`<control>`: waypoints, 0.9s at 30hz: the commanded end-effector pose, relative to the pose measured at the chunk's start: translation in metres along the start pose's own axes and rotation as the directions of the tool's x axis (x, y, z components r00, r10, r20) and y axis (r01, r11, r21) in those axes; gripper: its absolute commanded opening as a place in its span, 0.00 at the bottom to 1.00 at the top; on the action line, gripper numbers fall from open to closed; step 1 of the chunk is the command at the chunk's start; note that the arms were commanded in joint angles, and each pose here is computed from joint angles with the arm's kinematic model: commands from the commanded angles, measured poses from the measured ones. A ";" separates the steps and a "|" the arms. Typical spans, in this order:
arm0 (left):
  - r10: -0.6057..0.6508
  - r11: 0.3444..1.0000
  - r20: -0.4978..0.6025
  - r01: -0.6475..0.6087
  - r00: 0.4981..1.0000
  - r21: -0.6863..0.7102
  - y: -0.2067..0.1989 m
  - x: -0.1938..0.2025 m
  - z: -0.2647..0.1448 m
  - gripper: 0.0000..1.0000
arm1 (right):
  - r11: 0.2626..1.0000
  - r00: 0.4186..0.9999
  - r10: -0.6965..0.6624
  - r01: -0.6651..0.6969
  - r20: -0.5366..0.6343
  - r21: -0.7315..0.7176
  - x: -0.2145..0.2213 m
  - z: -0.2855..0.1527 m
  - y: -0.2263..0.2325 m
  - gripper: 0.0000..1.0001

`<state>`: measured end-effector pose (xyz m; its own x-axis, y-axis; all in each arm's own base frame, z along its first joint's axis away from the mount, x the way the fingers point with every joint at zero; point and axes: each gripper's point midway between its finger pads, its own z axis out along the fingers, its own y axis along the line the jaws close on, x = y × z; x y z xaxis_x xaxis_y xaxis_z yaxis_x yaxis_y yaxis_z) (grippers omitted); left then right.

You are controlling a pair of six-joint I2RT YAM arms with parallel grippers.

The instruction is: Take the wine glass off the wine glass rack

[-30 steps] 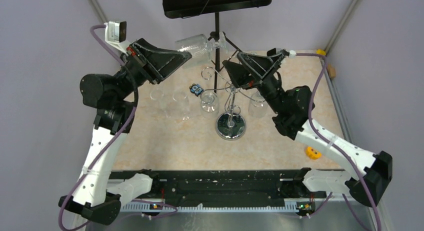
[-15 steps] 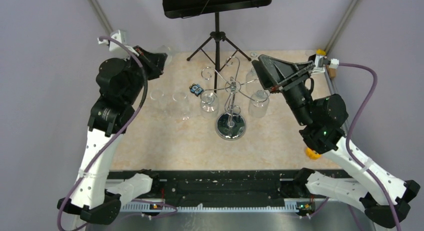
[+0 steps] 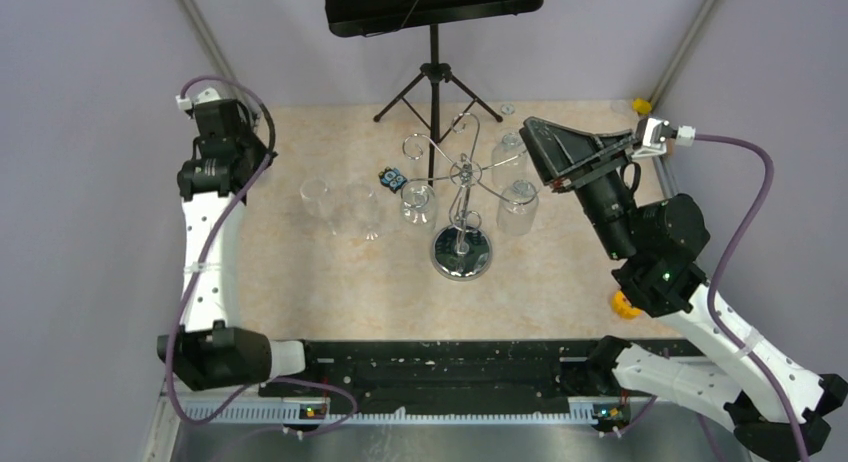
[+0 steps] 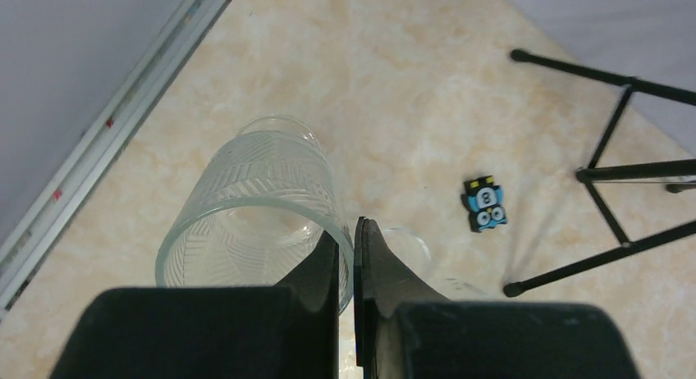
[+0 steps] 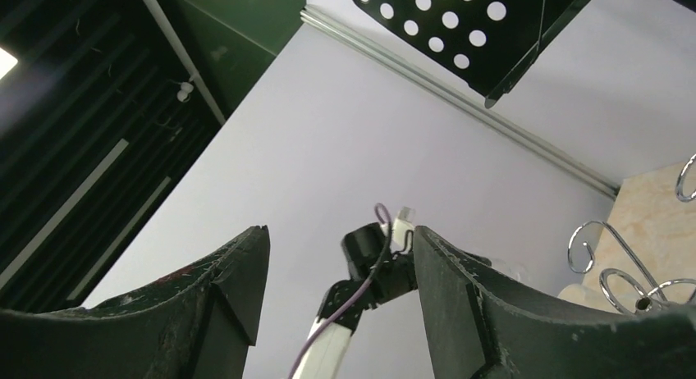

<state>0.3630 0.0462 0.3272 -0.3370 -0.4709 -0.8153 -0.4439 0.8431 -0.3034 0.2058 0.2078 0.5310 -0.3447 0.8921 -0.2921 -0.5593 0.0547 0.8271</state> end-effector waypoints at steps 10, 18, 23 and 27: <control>-0.175 0.970 -0.262 0.120 0.949 -0.213 0.057 0.078 0.075 0.00 | 0.994 0.987 -0.100 0.095 0.127 0.045 -0.039 -0.026 0.002 0.64; -0.185 0.966 -0.410 0.088 0.893 -0.243 0.062 0.120 0.098 0.00 | 0.993 0.985 -0.111 0.104 0.135 0.063 -0.041 -0.032 -0.002 0.63; -0.181 0.976 -0.433 0.106 0.883 -0.192 0.057 0.133 0.108 0.00 | 0.992 0.984 -0.114 0.105 0.136 0.071 -0.042 -0.034 -0.004 0.63; -0.182 0.975 -0.439 0.104 0.880 -0.195 0.057 0.136 0.112 0.00 | 0.991 0.984 -0.122 0.113 0.133 0.072 -0.042 -0.034 -0.004 0.63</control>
<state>0.3670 0.0567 0.1333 -0.6111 -0.6868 -0.3935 -0.6556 0.7177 -0.2345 0.1976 0.1621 0.5208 -0.2049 0.9267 -0.3151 -0.5282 0.1664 0.8326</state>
